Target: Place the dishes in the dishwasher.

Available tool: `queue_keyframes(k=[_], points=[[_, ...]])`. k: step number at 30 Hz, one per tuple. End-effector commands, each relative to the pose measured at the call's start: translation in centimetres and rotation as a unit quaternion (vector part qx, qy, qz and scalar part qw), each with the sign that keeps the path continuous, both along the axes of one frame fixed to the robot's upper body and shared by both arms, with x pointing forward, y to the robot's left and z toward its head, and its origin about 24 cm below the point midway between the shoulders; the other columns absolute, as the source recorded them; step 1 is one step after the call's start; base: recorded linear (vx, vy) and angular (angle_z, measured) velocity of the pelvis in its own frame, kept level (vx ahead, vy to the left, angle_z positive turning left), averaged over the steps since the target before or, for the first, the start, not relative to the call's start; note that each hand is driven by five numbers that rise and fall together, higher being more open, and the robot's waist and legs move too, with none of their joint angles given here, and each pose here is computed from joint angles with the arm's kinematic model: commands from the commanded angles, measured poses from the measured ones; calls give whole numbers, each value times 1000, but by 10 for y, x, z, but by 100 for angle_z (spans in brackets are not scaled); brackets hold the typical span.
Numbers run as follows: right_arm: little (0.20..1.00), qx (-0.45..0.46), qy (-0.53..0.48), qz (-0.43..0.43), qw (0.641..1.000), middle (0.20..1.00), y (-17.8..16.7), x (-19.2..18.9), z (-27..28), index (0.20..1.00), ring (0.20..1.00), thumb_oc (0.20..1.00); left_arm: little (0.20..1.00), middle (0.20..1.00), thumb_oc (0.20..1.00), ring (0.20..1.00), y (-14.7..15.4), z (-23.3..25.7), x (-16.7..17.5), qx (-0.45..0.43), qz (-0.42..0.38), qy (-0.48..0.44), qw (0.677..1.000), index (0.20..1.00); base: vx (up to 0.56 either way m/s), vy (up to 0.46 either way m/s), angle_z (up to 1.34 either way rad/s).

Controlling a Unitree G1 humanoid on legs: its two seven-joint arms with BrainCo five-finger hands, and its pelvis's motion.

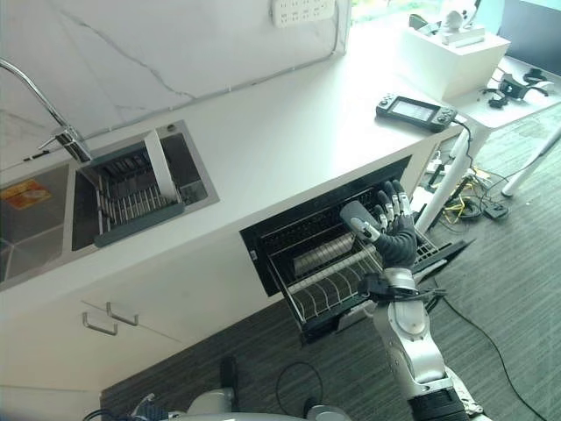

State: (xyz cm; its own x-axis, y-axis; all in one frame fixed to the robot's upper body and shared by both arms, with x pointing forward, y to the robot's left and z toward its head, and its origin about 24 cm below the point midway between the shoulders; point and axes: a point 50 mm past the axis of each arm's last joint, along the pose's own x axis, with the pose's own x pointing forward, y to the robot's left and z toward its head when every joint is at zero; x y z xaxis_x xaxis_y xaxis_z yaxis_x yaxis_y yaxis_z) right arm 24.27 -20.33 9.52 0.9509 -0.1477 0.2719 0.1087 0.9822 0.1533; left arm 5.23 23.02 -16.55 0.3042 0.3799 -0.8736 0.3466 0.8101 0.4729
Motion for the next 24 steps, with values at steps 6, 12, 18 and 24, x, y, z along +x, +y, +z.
queue_keyframes(k=[6, 12, 18, 24], points=[[1000, 21, -72, 4, 997, 1000, 0, -8, 27, 1000, 1000, 1000, 1000, 1000, 1000, 1000, 34, 10, 8, 52, -26, -16, 998, 1000, 203, 287, -11], [1000, 29, -75, 6, 997, 1000, 7, -6, 26, 1000, 1000, 1000, 1000, 1000, 1000, 1000, 39, 14, 19, 61, -27, -33, 997, 1000, 115, 172, -5], [1000, 35, -94, 30, 994, 1000, 20, 0, 29, 1000, 1000, 1000, 1000, 1000, 1000, 1000, 42, 16, 18, 72, -5, -36, 997, 1000, -18, -151, -37], [1000, 27, -92, 26, 995, 1000, 17, -1, 31, 1000, 1000, 1000, 1000, 1000, 1000, 1000, 30, 9, 4, 59, -9, -17, 998, 1000, -15, -95, 4]])
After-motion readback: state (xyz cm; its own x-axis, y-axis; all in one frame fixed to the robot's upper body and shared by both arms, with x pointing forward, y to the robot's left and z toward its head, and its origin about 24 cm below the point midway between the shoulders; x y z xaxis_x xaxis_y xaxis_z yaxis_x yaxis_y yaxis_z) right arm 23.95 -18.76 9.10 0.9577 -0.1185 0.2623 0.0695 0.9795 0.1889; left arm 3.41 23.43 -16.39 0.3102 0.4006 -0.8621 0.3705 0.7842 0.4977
